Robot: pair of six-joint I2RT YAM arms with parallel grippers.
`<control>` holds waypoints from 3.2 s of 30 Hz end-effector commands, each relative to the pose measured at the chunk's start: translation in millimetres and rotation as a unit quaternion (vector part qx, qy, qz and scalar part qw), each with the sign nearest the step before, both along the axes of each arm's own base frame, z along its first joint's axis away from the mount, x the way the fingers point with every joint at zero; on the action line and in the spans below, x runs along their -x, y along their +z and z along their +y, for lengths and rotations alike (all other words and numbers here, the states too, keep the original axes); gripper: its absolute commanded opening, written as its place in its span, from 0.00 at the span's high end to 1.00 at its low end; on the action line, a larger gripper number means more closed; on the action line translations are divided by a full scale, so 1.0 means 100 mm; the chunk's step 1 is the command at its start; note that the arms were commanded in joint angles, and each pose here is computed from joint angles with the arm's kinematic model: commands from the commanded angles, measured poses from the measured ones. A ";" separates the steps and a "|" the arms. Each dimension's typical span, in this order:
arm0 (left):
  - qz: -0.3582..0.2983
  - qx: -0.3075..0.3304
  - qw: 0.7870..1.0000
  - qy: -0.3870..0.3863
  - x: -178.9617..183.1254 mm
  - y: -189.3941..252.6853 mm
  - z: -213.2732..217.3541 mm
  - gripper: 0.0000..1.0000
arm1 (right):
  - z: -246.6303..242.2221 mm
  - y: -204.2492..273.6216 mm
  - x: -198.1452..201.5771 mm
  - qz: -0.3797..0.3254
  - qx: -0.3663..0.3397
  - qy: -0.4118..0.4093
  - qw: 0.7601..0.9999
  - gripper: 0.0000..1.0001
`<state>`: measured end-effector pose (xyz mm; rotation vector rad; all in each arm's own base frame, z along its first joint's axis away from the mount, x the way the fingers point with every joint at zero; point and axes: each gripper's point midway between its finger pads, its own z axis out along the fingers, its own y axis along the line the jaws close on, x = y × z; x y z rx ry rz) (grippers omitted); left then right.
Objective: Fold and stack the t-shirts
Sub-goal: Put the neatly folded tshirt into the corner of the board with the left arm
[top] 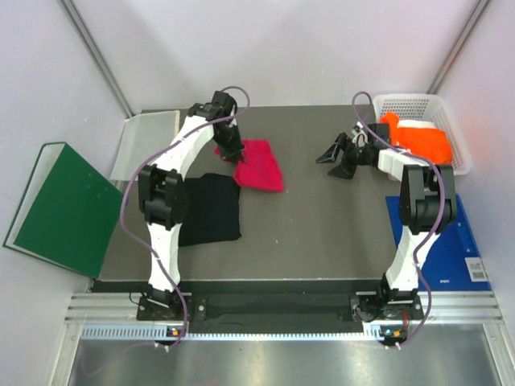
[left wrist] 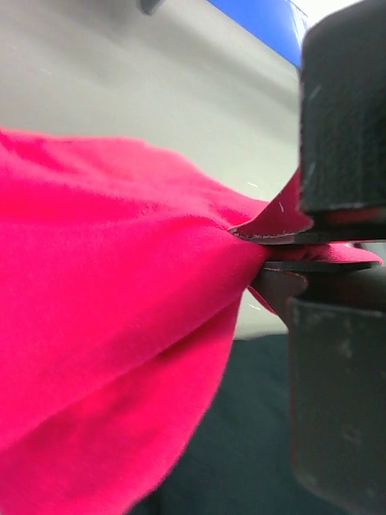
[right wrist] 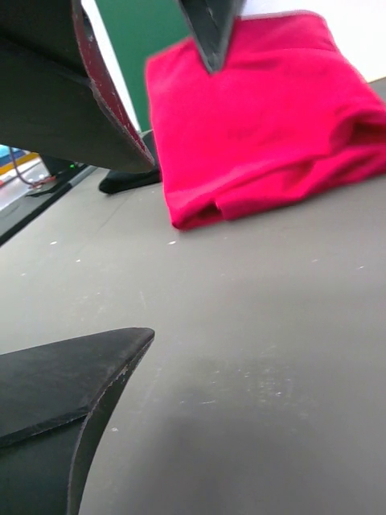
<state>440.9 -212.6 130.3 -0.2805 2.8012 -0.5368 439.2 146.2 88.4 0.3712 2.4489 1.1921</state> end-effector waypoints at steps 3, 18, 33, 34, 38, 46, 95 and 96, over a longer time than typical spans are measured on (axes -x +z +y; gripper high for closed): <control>0.020 -0.002 0.999 -0.042 0.62 0.46 0.25 1.00 | -0.05 0.22 0.00 -0.046 0.001 0.008 0.999 0.22; 0.093 -0.021 0.995 -0.012 1.23 0.41 1.08 1.00 | -0.04 0.13 0.05 -0.034 0.000 0.015 0.999 0.22; 0.199 -0.080 0.974 0.080 1.89 -0.25 1.65 1.00 | 0.00 0.04 0.07 -0.021 0.001 0.020 1.000 0.22; 0.196 -0.083 0.973 0.084 1.87 -0.26 1.69 1.00 | 0.00 0.04 0.07 -0.020 0.001 0.020 1.000 0.22; 0.185 -0.108 0.971 0.110 1.80 -0.22 1.88 1.00 | 0.00 0.04 0.08 -0.019 0.002 0.022 1.000 0.22; 0.119 -0.141 0.974 0.130 1.48 0.05 2.07 1.00 | 0.03 -0.05 0.14 -0.008 0.003 0.025 1.000 0.22; 0.133 -0.172 0.974 -0.062 1.04 -0.87 0.20 1.00 | 0.00 -0.01 0.15 -0.013 0.015 0.033 0.999 0.20; 0.138 -0.173 0.973 -0.061 1.08 -0.89 0.22 1.00 | -0.01 -0.03 0.15 -0.010 0.015 0.032 0.999 0.19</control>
